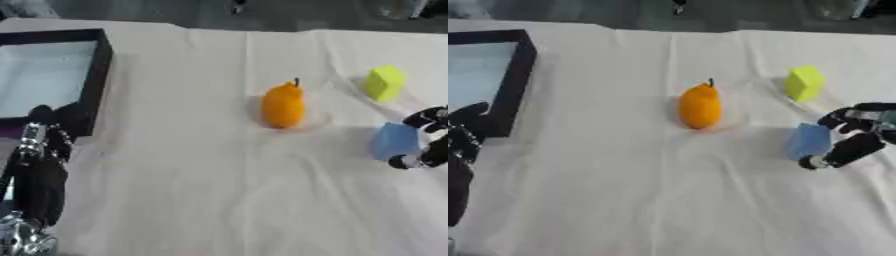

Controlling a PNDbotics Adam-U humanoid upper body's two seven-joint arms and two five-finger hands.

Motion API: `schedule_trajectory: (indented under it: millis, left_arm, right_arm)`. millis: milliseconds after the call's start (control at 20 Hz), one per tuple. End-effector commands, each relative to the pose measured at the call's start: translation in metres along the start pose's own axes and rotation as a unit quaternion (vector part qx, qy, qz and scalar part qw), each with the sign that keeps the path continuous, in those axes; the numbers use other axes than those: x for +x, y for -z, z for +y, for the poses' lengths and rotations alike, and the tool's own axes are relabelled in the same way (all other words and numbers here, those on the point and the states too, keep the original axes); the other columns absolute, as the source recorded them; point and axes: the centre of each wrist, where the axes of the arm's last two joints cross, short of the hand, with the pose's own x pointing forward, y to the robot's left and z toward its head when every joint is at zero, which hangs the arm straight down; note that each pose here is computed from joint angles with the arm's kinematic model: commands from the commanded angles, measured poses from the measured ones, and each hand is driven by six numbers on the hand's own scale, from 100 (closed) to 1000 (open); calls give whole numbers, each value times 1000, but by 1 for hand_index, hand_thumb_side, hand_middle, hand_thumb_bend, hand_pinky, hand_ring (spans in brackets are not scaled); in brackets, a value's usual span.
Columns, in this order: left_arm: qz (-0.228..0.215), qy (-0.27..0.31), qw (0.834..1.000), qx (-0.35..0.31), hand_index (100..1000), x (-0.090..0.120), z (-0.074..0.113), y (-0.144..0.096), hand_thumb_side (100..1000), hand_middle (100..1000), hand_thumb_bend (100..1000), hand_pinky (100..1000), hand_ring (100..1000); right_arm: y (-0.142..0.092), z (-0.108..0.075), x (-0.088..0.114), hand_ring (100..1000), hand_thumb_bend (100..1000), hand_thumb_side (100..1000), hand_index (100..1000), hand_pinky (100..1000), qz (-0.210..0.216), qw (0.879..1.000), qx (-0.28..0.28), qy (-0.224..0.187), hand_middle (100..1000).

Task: Pick up the objects with one hand, pass them to the other hand, and then place them into the box on the other side of the table.

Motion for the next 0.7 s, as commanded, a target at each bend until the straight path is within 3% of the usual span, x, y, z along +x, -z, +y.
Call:
schedule_trajectory:
  millis: [50,700]
  left_arm:
    - [-15,3,1000,-3,781,8,0,2,888,820,160,1000,823]
    - [-16,2,1000,-3,777,8,-1,3,888,818,159,1000,822]
  right_arm:
    - [-5,-10,-1,992,494,290,951,941,58,997,41,29,943]
    - [3,-12,-1,989,484,295,949,939,62,997,39,36,940]
